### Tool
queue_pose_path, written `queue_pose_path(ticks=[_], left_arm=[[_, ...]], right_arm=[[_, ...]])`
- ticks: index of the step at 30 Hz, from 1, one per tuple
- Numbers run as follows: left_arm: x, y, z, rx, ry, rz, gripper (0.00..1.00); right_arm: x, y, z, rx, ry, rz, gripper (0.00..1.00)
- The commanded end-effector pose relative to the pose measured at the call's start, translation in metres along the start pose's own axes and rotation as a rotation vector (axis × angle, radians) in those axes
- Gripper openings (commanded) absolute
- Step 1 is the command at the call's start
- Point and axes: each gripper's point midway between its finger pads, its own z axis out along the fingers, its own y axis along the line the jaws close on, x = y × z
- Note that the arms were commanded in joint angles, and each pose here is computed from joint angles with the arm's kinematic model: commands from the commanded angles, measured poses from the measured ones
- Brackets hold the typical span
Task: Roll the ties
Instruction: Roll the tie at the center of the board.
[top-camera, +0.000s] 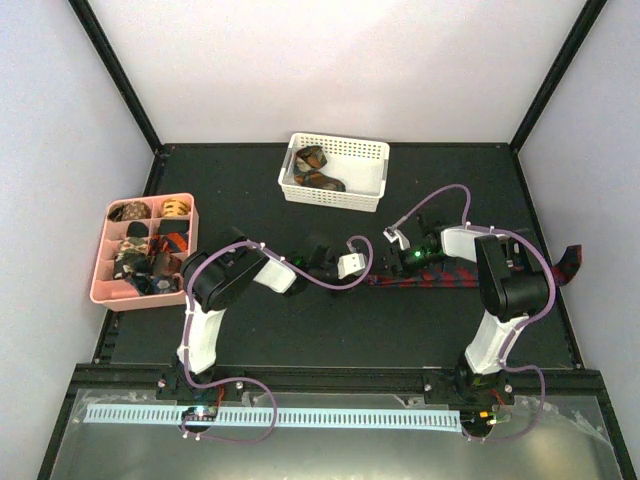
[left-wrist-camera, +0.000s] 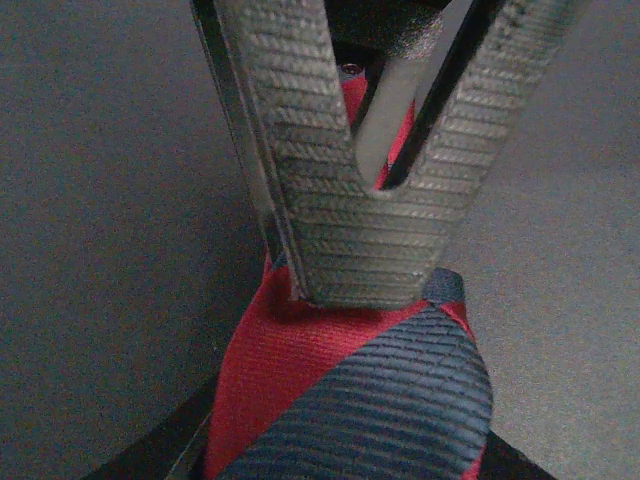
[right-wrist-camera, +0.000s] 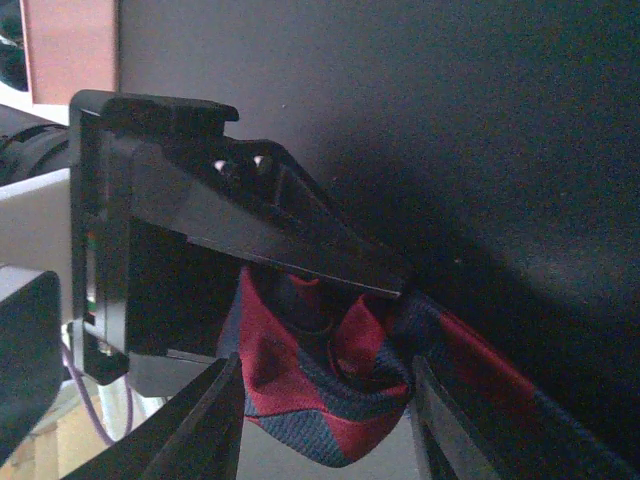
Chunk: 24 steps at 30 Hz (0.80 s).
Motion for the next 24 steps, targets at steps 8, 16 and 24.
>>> queue_pose_path(ticks=[8,16,24], left_arm=[[0.024,-0.003,0.003,-0.001,0.091,-0.031,0.37],[0.025,-0.003,0.004,-0.001,0.091,-0.038,0.37],[0.025,-0.005,0.003,0.010,0.087,-0.039,0.38]], right_arm=[[0.009,-0.003,-0.001,0.016,0.048,0.047,0.44],[-0.005,-0.006,0.000,0.022,0.013,0.044,0.24],[-0.014,-0.013,-0.003,0.082,0.017,-0.007,0.02]])
